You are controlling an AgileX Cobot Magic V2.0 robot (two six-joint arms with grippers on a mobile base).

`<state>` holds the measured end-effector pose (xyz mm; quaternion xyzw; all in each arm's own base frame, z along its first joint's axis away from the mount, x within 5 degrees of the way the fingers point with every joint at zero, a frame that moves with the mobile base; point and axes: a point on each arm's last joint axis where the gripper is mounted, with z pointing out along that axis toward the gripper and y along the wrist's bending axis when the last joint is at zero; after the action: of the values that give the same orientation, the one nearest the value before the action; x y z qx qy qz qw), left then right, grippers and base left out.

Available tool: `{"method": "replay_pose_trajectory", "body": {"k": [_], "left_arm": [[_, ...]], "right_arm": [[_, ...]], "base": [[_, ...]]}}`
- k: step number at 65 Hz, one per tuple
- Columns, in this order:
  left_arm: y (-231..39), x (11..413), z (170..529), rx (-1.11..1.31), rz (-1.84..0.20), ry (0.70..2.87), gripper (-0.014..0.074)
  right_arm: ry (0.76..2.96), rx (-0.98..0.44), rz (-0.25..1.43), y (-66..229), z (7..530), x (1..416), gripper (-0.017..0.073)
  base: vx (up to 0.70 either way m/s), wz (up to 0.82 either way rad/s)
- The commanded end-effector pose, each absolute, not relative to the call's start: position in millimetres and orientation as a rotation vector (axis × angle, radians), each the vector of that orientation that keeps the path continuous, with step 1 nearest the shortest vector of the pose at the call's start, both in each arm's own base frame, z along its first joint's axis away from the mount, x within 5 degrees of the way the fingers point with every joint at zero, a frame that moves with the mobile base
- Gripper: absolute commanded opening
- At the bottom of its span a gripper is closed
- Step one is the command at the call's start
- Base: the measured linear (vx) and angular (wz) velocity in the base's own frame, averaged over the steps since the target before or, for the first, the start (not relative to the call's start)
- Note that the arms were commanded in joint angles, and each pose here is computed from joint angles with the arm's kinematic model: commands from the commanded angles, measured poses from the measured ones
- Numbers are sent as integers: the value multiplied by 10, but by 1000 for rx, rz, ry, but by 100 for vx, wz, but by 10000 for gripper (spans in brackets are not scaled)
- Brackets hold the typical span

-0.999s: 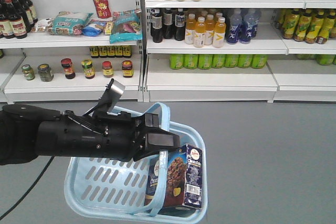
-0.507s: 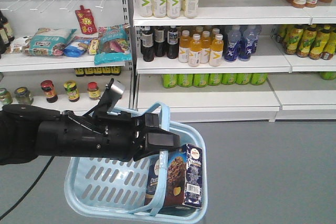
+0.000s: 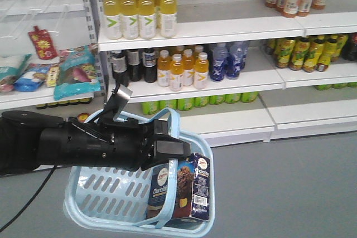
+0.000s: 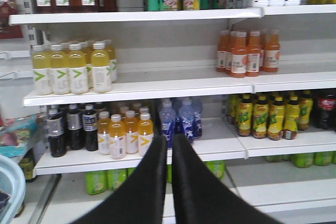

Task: Left arm holds basket, right arm returns cookies
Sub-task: 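Hold the basket and turn the base past the drink shelves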

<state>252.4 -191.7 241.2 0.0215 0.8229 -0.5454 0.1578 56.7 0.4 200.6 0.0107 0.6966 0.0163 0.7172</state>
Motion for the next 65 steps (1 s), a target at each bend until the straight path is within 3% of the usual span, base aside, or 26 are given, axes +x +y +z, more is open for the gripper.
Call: {"method": "replay_pose_trajectory", "body": {"k": [1, 65], "left_arm": [[-1955, 2493, 2750, 60, -1711, 2203, -3], [-1955, 2493, 2750, 60, -1711, 2203, -3]], "right_arm": [[1475, 17, 18, 0, 2016, 561, -6], [1475, 17, 18, 0, 2017, 561, -6]], "base": [[29, -52], [22, -79]]}}
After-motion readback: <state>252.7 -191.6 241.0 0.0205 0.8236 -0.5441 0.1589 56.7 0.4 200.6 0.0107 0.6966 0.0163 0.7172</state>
